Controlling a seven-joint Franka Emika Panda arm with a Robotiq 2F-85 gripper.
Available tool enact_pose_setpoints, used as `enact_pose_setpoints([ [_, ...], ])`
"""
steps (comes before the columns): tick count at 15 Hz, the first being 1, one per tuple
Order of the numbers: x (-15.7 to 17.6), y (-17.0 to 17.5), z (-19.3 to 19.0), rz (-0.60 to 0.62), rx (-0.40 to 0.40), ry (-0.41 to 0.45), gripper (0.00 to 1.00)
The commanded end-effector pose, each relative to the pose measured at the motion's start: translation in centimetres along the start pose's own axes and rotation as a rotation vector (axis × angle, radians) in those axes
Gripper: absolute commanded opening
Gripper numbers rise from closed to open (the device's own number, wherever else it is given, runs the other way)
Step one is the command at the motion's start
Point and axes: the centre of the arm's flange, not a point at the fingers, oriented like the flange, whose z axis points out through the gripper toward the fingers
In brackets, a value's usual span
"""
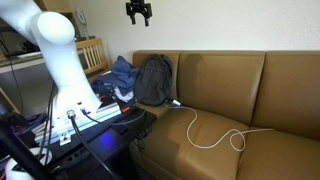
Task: Move the black bag to the right
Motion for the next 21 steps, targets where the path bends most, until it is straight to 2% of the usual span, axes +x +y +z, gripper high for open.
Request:
enact_pose_setpoints([
  [1, 0.0, 0.0, 0.0, 0.0, 0.0, 0.0, 1.0],
  [2, 0.0, 0.0, 0.0, 0.0, 0.0, 0.0, 1.0],
  [4, -0.9, 7.9, 0.3, 0.107, -0.015, -0.11, 1.0],
  [5, -1.9, 9.5, 0.4, 0.146, -0.036, -0.14, 1.0],
  [8, -3.0, 16.8, 5.0, 0.343, -0.04, -0.162, 1.0],
  [10, -2.5, 18.9, 7.9, 0.342, -0.076, -0.143, 1.0],
  [12, -2.5, 18.0, 6.1, 0.312, -0.038, -0.112, 1.0],
  [13, -4.0, 17.5, 7.4, 0.341, -0.055, -0.139, 1.0],
  [17, -2.6, 17.4, 6.4, 0.326, -0.058, -0.115, 1.0],
  [19, -0.2, 13.0, 11.0, 0.258, -0.095, -0.176, 1.0],
  [21, 1.1, 8.6, 13.4, 0.157, -0.094, -0.2, 1.0],
])
